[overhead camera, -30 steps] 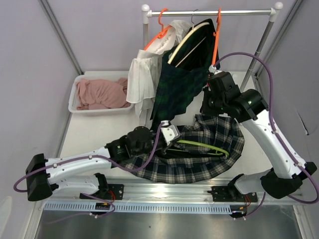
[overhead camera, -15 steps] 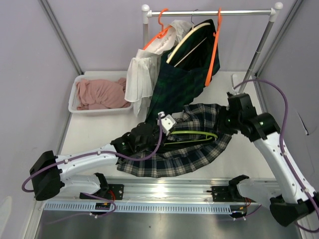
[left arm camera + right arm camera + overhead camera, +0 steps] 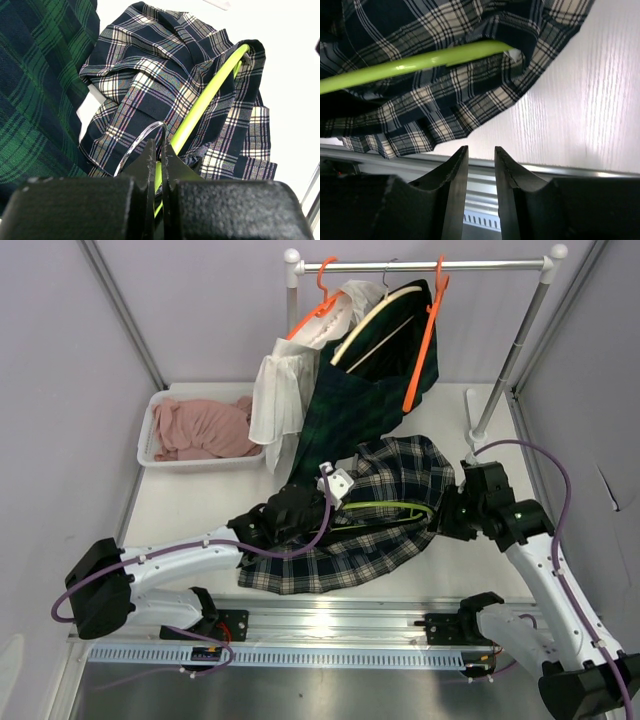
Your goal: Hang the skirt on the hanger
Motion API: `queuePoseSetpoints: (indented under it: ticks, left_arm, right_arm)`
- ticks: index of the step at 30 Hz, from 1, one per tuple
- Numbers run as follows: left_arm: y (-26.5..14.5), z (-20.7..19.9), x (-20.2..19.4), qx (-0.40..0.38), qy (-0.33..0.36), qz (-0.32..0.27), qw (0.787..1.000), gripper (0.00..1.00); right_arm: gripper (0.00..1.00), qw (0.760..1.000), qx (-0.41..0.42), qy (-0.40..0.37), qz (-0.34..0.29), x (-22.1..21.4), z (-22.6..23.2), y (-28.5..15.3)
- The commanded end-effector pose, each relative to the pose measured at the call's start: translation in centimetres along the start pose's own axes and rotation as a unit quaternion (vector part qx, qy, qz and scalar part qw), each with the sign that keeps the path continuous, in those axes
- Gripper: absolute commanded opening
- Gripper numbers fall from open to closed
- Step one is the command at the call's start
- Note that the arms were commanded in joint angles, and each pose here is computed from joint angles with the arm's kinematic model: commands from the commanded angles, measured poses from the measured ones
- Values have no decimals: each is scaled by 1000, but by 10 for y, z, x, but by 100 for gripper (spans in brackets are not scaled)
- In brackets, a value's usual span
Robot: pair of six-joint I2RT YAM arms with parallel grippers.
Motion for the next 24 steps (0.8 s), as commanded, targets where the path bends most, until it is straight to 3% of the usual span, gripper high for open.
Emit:
queuePoseSetpoints:
  ticks: [1, 6, 11, 20, 24]
  left_arm:
    - [3, 4, 29, 10, -15, -44, 999, 0]
    - [4, 3, 27, 7, -18, -40, 999, 0]
    - [3, 2, 29, 5, -19, -42, 999, 0]
    - [3, 1, 29, 1, -19, -40, 999, 0]
    - [1, 1, 30, 0, -19, -41, 999, 0]
  right_arm:
    - [33, 999, 12, 22, -36, 19, 5, 12]
    - [33, 997, -22, 61, -49, 18, -12, 41]
    - [40, 993, -39, 89, -71, 18, -23, 63]
    - [45, 986, -74, 91, -120, 33, -39, 76]
    - [42, 984, -78, 90, -134, 40, -41, 80]
Point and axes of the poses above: each gripper's point midway between its finger pads, its own y axis out along the fingers, its own z axis along the line the jaws close on, x = y × z, the point moved 1 cm from there along -y, back along the fingers, and after that the axes turned 11 degrees about -y, right-handed, at the moved point
